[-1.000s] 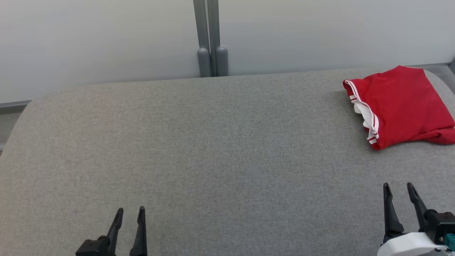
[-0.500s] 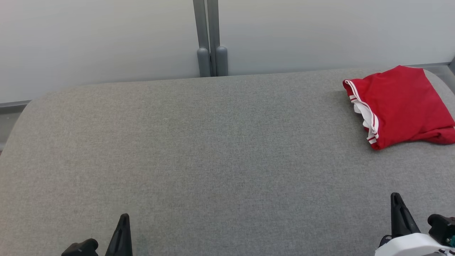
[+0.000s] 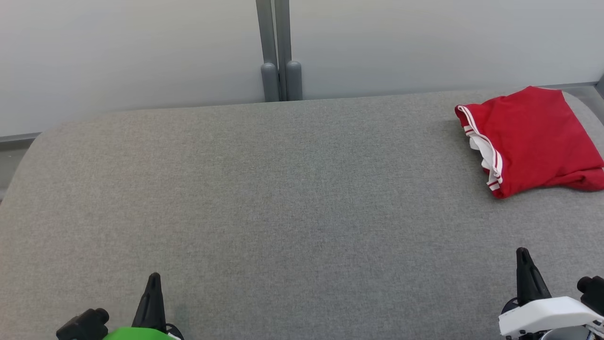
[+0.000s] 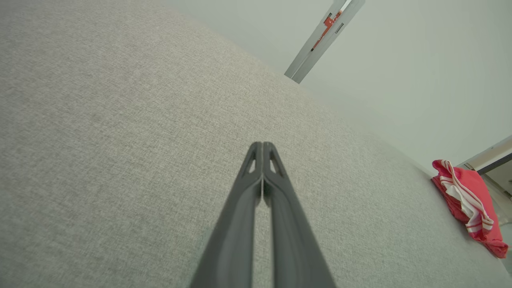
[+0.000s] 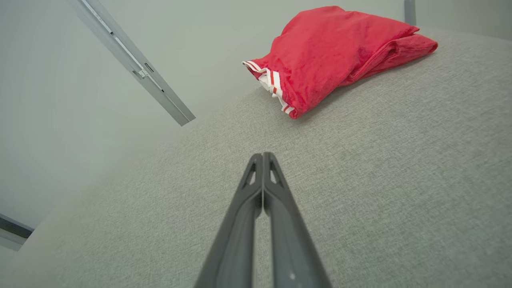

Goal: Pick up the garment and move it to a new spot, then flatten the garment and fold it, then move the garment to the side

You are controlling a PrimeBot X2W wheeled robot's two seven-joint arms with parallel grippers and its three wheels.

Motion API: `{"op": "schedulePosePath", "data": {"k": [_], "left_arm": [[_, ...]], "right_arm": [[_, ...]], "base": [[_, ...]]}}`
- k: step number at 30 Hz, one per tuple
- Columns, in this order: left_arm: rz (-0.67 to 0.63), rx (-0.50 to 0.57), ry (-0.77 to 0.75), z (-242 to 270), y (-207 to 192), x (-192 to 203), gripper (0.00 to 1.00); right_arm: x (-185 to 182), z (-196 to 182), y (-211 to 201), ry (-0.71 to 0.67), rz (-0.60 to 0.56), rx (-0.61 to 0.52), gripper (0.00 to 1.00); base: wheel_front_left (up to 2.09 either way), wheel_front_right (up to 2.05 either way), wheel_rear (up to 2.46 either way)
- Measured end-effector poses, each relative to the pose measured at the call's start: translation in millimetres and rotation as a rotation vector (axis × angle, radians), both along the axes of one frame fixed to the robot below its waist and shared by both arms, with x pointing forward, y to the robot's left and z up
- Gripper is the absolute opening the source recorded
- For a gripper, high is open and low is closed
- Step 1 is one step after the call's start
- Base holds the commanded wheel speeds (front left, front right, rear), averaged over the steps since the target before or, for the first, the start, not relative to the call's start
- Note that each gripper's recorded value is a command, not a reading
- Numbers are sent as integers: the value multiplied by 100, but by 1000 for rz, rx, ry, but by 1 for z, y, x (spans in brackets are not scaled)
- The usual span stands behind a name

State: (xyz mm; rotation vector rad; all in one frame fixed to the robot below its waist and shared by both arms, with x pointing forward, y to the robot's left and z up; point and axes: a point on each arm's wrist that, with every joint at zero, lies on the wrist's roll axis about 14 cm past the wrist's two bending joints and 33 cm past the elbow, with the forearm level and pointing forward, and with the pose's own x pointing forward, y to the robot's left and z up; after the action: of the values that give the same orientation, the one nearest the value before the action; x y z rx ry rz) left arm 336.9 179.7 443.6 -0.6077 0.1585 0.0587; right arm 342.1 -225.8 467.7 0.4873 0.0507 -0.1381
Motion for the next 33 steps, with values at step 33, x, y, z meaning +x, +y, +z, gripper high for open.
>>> {"op": "schedulePosePath", "data": {"k": [33], "left_arm": [[76, -411, -30, 19, 11, 22, 0]], "right_arm": [[20, 11, 8, -50, -15, 466, 0]], "base": [[0, 0, 0]]}}
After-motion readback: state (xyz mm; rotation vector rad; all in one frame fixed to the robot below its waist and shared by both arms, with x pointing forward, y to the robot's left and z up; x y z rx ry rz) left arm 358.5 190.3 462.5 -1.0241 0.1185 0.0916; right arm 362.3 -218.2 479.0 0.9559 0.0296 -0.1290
